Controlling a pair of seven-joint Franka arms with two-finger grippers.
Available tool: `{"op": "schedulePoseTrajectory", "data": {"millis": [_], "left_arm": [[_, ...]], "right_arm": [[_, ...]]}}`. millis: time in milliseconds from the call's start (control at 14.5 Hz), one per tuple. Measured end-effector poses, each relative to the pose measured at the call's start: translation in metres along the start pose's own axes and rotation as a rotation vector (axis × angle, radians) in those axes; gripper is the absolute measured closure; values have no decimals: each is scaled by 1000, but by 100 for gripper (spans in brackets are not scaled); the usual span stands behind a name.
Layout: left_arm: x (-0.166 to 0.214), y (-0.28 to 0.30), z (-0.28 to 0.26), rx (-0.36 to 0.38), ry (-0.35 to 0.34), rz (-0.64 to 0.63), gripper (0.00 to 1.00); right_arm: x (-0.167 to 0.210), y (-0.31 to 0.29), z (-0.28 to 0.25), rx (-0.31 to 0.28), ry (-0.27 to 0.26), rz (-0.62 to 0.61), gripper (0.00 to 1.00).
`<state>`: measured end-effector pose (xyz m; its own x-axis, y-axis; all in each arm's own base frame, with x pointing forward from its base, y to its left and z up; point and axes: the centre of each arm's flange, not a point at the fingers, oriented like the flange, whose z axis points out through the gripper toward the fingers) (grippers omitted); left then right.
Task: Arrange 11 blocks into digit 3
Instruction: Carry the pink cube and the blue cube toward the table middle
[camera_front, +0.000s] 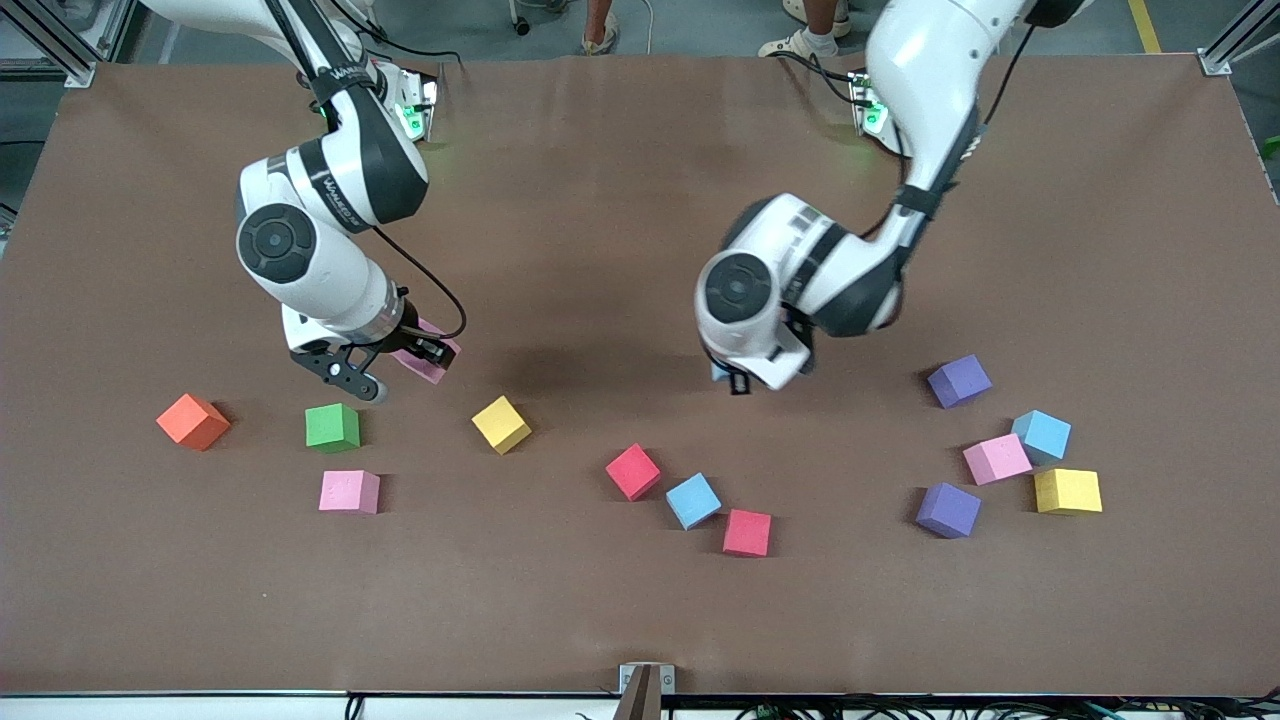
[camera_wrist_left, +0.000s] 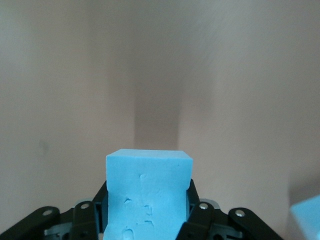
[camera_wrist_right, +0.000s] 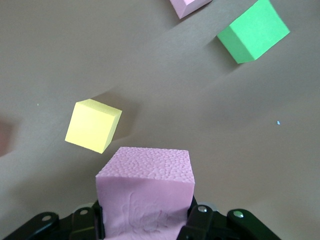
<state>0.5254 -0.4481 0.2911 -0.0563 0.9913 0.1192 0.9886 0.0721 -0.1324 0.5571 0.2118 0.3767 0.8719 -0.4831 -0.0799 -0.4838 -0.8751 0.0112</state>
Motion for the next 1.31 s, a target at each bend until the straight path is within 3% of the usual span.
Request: {"op": "schedulePoseTrajectory", "data": {"millis": [276,552,1035,1173,1311], "left_arm": [[-89,-61,41,-32,45,-57,90],[-136,-119,81,-51,101,-50,90],[-171,-189,98,-75,139,6,90],[-174,-201,102,-91,162,26,90],[-174,-212,106,-120,185,53,90]], "right_arm": [[1,3,-1,-13,-11,144,44],[1,2,-7,-19,-14,340,44],[-8,-2,-5,-21,-59,584,44],[-15,2,-3,-7,-91,629,44],[-25,11,4,22,-91,668,44]]}}
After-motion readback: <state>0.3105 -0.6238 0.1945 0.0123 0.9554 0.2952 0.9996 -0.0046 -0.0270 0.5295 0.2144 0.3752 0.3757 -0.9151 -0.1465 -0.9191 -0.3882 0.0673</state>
